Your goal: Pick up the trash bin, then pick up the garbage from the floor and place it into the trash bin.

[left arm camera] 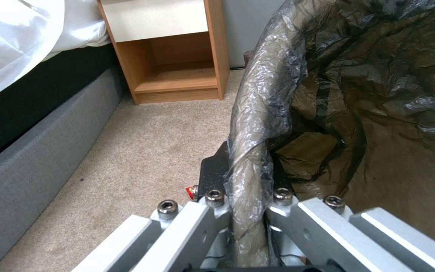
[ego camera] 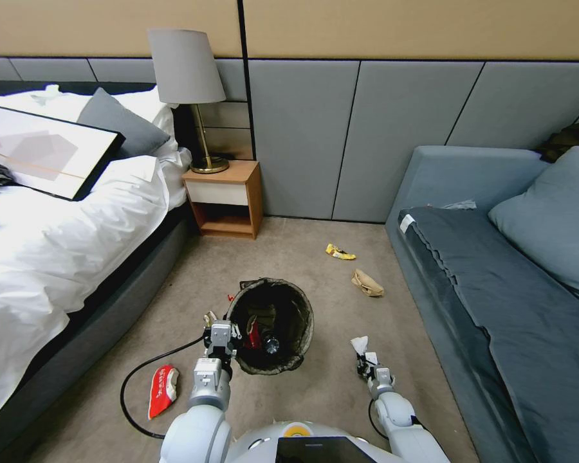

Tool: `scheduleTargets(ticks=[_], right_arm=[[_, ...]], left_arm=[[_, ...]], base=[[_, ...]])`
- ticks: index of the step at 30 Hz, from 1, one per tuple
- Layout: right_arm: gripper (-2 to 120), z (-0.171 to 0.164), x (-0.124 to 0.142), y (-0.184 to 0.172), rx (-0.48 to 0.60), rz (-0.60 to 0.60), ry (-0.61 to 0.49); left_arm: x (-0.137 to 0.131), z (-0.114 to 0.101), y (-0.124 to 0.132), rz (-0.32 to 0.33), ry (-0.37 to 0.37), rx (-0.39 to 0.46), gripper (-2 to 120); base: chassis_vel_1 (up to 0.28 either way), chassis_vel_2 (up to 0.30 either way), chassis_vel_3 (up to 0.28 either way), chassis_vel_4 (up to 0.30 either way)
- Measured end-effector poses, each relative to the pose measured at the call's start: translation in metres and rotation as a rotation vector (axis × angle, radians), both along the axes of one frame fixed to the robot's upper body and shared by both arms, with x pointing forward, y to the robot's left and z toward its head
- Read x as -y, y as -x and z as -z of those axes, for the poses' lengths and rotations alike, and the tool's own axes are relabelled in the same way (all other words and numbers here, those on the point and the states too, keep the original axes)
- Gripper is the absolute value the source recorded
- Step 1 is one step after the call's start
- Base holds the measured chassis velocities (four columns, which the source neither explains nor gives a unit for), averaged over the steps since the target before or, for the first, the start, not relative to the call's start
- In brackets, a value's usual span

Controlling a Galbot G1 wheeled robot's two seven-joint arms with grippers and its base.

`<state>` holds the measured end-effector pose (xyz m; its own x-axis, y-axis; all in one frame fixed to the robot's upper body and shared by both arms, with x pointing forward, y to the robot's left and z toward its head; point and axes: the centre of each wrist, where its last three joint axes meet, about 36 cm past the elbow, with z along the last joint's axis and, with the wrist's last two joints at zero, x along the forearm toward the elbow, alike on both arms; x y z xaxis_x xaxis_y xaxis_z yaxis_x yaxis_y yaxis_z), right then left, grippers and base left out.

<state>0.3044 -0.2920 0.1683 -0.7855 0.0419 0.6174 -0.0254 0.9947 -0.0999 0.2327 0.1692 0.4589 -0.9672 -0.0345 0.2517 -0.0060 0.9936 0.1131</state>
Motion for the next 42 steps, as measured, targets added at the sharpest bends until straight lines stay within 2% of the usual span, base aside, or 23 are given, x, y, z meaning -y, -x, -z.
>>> scheduleTargets(ticks=[6,11,15,17,18,21,22,24,26,29,30,31,32,34,38,42], right_arm=[[0,-0.010,-0.001,-0.002,0.044,-0.011,0.007],[0,-0.035,-0.012,-0.003,0.134,-0.041,-0.003],[0,-0.065,-0.026,-0.004,0.248,-0.076,-0.022],[0,-0.096,-0.040,-0.008,0.423,-0.127,-0.069],[0,-0.096,-0.040,-0.008,0.423,-0.127,-0.069],[0,-0.138,-0.057,-0.013,0.675,-0.253,-0.165],[0,-0.138,-0.057,-0.013,0.675,-0.253,-0.165],[0,-0.168,-0.068,-0.012,0.795,-0.340,-0.239],[0,-0.187,-0.075,-0.008,0.868,-0.414,-0.295],[0,-0.194,-0.078,-0.006,0.897,-0.449,-0.316],[0,-0.205,-0.082,-0.001,0.939,-0.525,-0.355],[0,-0.220,-0.087,0.010,0.973,-0.707,-0.422],[0,-0.220,-0.087,0.010,0.973,-0.707,-0.422],[0,-0.224,-0.093,0.016,0.954,-0.844,-0.459],[0,-0.216,-0.101,0.017,0.906,-0.917,-0.475],[0,-0.206,-0.108,0.016,0.877,-0.935,-0.480]], left_arm=[[0.000,0.000,0.000,0.001,0.001,0.001,0],[0.001,0.001,-0.001,0.004,0.002,-0.001,0],[0.001,0.003,-0.001,0.006,0.001,-0.007,0],[0.002,0.004,-0.001,0.007,0.001,-0.009,0],[0.002,0.004,-0.001,0.007,0.001,-0.009,0],[0.003,0.006,-0.001,0.012,0.003,-0.014,0],[0.003,0.006,-0.001,0.012,0.003,-0.014,0],[0.005,0.009,-0.001,0.018,0.005,-0.021,0],[0.005,0.010,-0.001,0.021,0.007,-0.024,0],[0.005,0.011,-0.001,0.023,0.009,-0.025,0],[0.005,0.011,-0.002,0.025,0.011,-0.025,0],[0.005,0.011,-0.002,0.027,0.012,-0.026,0],[0.005,0.011,-0.002,0.027,0.012,-0.026,0],[0.006,0.011,-0.002,0.030,0.015,-0.027,0],[0.007,0.012,-0.002,0.032,0.016,-0.028,0],[0.007,0.012,-0.003,0.032,0.014,-0.028,0]], base=[[0.000,0.000,0.000,0.000],[0.000,0.000,0.000,0.000],[0.000,0.000,0.000,0.000],[0.000,0.000,0.000,0.000],[0.000,0.000,0.000,0.000],[0.000,0.000,0.000,0.000],[0.000,0.000,0.000,0.000],[0.000,0.000,0.000,0.000],[0.000,0.000,0.000,0.000],[0.000,0.000,0.000,0.000],[0.000,0.000,0.000,0.000],[0.000,0.000,0.000,0.000],[0.000,0.000,0.000,0.000],[0.000,0.000,0.000,0.000],[0.000,0.000,0.000,0.000],[0.000,0.000,0.000,0.000]])
